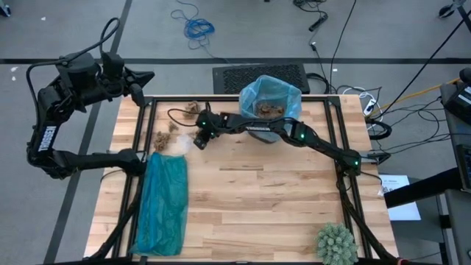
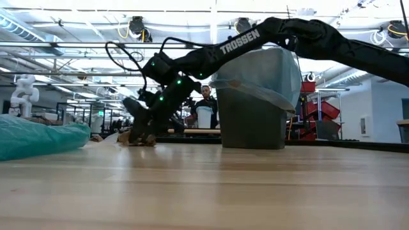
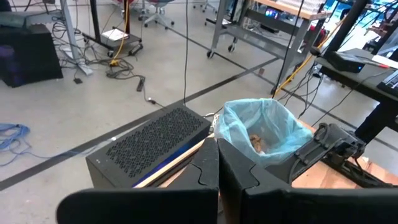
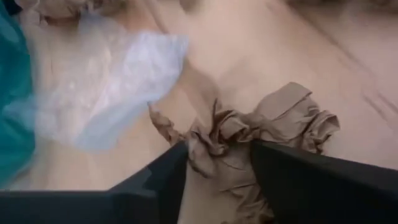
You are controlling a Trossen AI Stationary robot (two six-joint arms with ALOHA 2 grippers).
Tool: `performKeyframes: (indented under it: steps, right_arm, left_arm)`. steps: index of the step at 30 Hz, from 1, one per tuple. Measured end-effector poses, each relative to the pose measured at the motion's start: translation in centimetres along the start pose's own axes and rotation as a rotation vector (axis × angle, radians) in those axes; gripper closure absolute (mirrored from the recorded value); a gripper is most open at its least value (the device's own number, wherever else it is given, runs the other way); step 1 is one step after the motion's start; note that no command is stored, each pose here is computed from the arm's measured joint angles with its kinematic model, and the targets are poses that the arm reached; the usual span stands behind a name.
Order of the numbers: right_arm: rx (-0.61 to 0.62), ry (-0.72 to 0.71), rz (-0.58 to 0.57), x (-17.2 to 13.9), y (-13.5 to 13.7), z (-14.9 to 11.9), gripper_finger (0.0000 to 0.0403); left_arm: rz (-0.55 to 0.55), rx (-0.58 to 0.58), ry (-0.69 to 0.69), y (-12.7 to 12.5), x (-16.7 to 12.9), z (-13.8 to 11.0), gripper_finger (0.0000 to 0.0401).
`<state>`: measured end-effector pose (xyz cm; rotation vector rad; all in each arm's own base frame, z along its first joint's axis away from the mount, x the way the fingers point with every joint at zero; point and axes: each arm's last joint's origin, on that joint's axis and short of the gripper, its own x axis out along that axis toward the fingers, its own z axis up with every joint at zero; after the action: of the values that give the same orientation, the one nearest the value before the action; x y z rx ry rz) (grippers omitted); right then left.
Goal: Place trash/remove bag and relplace
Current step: Put the brown napkin into the trash bin
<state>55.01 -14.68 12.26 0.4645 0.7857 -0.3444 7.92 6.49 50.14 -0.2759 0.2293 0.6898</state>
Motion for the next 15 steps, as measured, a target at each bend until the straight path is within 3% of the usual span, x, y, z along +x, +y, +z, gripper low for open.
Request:
performKeyframes:
  steps: [5,11,15]
  right_arm:
    - [-0.026,0.119,0.083,-0.6,0.7,-0.8,0.0379]
    - [-0.060,0.149,0.264,-3.7,4.1,0.1,0.0400]
    - [-0.120,0.004,0.331,-10.2,6.5,3.7,0.0402]
  left_arm:
    - [0.000,0.000,-0.001,0.0,0.0,0.0,0.0401]
    - [-0.001,0.000,-0.004,0.0,0.0,0.0,0.0401]
    - [-0.001,0.000,-0.004,0.0,0.0,0.0,0.0401]
